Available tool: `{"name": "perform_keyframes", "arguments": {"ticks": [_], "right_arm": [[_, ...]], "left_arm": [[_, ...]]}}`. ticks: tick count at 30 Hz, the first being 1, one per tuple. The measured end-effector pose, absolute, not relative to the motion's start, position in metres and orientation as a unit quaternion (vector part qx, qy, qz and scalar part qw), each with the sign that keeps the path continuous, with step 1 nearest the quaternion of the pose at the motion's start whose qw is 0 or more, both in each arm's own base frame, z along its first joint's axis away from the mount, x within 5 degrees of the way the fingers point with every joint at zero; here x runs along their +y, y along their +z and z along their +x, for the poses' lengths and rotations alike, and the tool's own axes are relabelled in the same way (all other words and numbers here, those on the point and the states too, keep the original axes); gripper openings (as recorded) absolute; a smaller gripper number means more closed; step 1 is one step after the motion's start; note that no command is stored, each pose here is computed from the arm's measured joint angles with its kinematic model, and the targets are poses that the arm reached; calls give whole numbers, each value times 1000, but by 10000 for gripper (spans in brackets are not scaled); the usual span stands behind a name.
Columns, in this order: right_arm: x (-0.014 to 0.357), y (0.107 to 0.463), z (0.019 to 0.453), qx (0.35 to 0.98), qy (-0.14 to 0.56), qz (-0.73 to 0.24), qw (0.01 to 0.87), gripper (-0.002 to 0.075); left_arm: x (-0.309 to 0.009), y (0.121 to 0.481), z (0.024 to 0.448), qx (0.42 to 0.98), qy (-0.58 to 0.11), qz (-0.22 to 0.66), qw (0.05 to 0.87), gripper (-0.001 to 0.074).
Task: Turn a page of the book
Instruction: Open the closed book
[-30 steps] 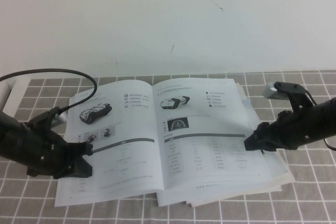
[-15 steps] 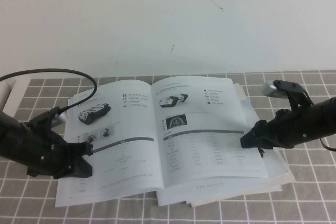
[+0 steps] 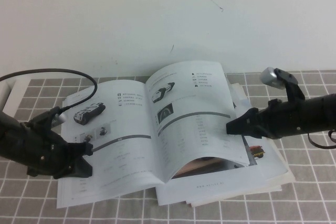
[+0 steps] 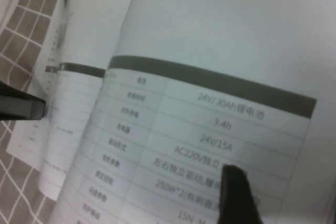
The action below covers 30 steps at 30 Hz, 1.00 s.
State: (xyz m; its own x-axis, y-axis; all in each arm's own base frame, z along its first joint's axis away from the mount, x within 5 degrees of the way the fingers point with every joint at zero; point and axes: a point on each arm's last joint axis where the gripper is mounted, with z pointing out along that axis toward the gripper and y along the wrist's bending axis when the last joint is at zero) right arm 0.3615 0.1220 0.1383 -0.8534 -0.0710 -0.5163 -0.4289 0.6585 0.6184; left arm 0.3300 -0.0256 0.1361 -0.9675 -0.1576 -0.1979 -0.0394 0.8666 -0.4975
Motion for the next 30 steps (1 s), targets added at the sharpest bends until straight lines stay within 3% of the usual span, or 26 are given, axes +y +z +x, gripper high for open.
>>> {"name": "perform_keyframes", "arguments": {"ticks": [17,30], "right_arm": [[119,184,361,866,368,-156,302,388],[131,200,354,792,447,-237,342,388]], "left_arm": [[-26,136,330,959,-254,-51,116,-4],[-26,136,330,959,-255,-51,115,-4]]}}
